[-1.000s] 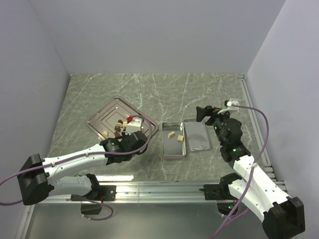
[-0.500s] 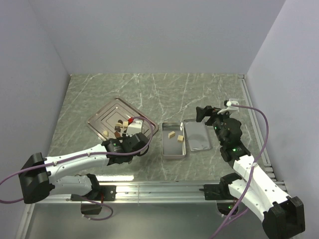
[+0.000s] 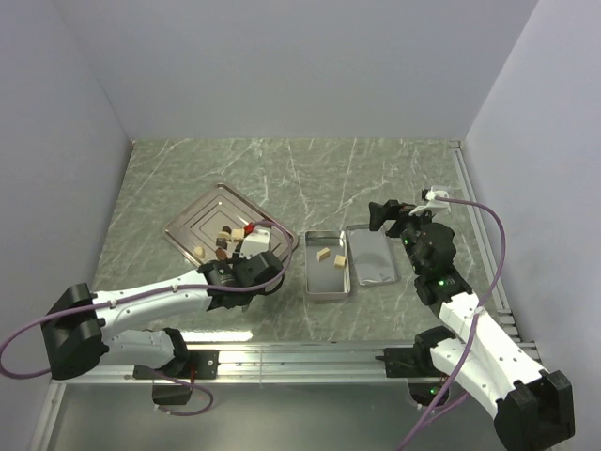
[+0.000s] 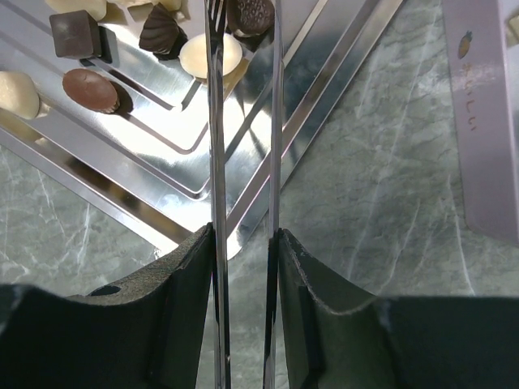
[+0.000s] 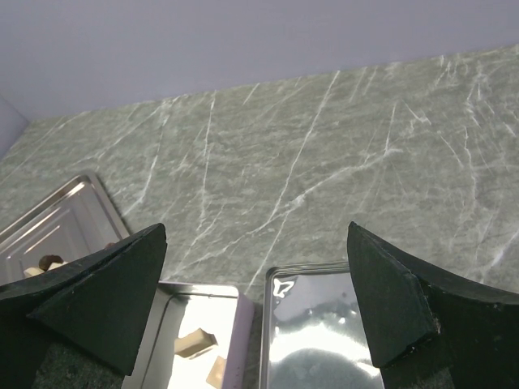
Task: Pack the chocolate
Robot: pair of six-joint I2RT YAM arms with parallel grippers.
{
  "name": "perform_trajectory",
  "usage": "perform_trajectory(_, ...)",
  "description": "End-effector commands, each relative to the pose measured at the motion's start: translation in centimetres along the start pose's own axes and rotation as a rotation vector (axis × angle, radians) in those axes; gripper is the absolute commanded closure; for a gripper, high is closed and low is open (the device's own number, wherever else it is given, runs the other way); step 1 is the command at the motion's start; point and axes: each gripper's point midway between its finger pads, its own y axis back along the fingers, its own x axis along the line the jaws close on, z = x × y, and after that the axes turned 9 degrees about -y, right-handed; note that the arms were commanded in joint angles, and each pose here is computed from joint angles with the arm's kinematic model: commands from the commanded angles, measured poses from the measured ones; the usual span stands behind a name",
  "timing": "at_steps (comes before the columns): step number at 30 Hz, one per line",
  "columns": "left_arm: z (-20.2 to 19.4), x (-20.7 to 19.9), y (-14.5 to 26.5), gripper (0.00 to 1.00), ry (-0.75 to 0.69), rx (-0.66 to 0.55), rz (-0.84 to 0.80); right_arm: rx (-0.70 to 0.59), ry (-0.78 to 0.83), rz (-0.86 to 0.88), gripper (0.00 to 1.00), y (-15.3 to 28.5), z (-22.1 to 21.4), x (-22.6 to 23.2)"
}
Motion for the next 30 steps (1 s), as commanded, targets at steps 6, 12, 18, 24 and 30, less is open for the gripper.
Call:
perform_trajectory(6, 1.7, -0.9, 0.5, 0.63, 0.027, -0.028, -0.028, -0.059, 0.000, 0.034, 0.02, -0.4, 3.0, 1.6)
perform_trajectory(12, 1.8, -0.9, 0.4, 0.74, 0.021, -0.035, -0.019, -0.057, 0.000, 0.034, 0.02, -0.5, 2.9, 1.6)
perform_trajectory(18, 3.4, -0.1, 1.5, 0.75, 0.045, -0.096, -0.011, -0.053, 0.000, 0.033, 0.02, -0.6, 2.9, 1.6)
perform_trajectory(24, 5.0, 1.1, 2.9, 0.76, 0.076, -0.161, 0.003, -0.053, 0.000, 0.032, 0.02, -0.6, 2.9, 1.6)
perform_trajectory(30, 5.8, 0.3, 3.5, 0.76, 0.073, -0.194, -0.059, -0.051, 0.000, 0.027, 0.02, -0.7, 2.8, 1.5)
